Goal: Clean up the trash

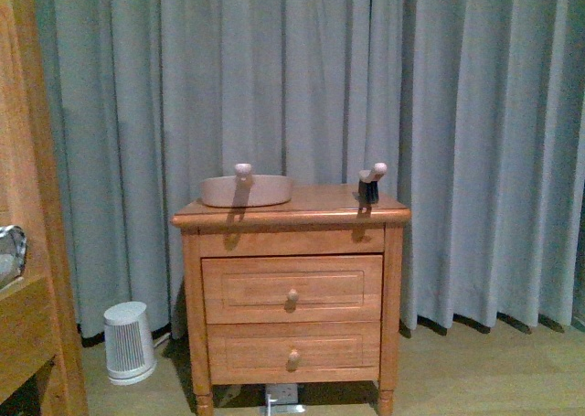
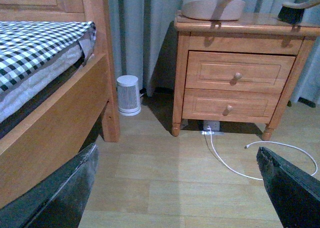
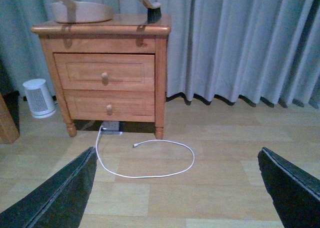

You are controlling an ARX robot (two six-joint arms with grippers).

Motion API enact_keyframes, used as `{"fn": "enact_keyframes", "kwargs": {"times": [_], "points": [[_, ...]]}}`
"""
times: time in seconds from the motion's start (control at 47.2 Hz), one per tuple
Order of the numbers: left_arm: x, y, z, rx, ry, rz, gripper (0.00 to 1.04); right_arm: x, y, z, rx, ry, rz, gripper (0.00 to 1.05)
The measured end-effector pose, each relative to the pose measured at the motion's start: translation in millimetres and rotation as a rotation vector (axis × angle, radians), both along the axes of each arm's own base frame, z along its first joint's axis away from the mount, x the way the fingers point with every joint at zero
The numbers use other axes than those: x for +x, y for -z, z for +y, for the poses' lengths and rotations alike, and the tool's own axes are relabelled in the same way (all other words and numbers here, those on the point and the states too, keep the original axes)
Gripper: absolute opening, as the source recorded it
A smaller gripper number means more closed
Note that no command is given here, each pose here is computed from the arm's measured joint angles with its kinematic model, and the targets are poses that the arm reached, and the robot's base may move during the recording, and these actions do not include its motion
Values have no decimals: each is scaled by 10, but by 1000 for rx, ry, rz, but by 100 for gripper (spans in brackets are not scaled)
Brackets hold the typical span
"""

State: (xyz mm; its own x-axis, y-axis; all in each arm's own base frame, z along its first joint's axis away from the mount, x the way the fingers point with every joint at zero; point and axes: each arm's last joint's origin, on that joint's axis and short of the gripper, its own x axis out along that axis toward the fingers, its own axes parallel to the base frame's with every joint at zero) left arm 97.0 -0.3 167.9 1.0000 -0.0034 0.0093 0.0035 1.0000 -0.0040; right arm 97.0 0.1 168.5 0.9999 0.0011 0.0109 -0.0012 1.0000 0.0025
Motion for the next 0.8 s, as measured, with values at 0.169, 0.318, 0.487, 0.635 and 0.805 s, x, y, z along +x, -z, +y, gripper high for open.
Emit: {"fn": "enact_keyframes", "kwargs": {"times": [0.169, 0.318, 0.487, 0.635, 0.805], "points": [[0, 0, 0, 0, 0, 0, 97, 0, 0, 0, 0, 0, 0, 97], [0, 0, 0, 0, 0, 0, 97, 0, 0, 0, 0, 0, 0, 97], [0, 0, 0, 0, 0, 0, 97, 0, 0, 0, 0, 0, 0, 97], [0, 0, 0, 0, 0, 0, 97, 0, 0, 0, 0, 0, 0, 97], [0, 0, 0, 0, 0, 0, 97, 0, 0, 0, 0, 0, 0, 97]]}}
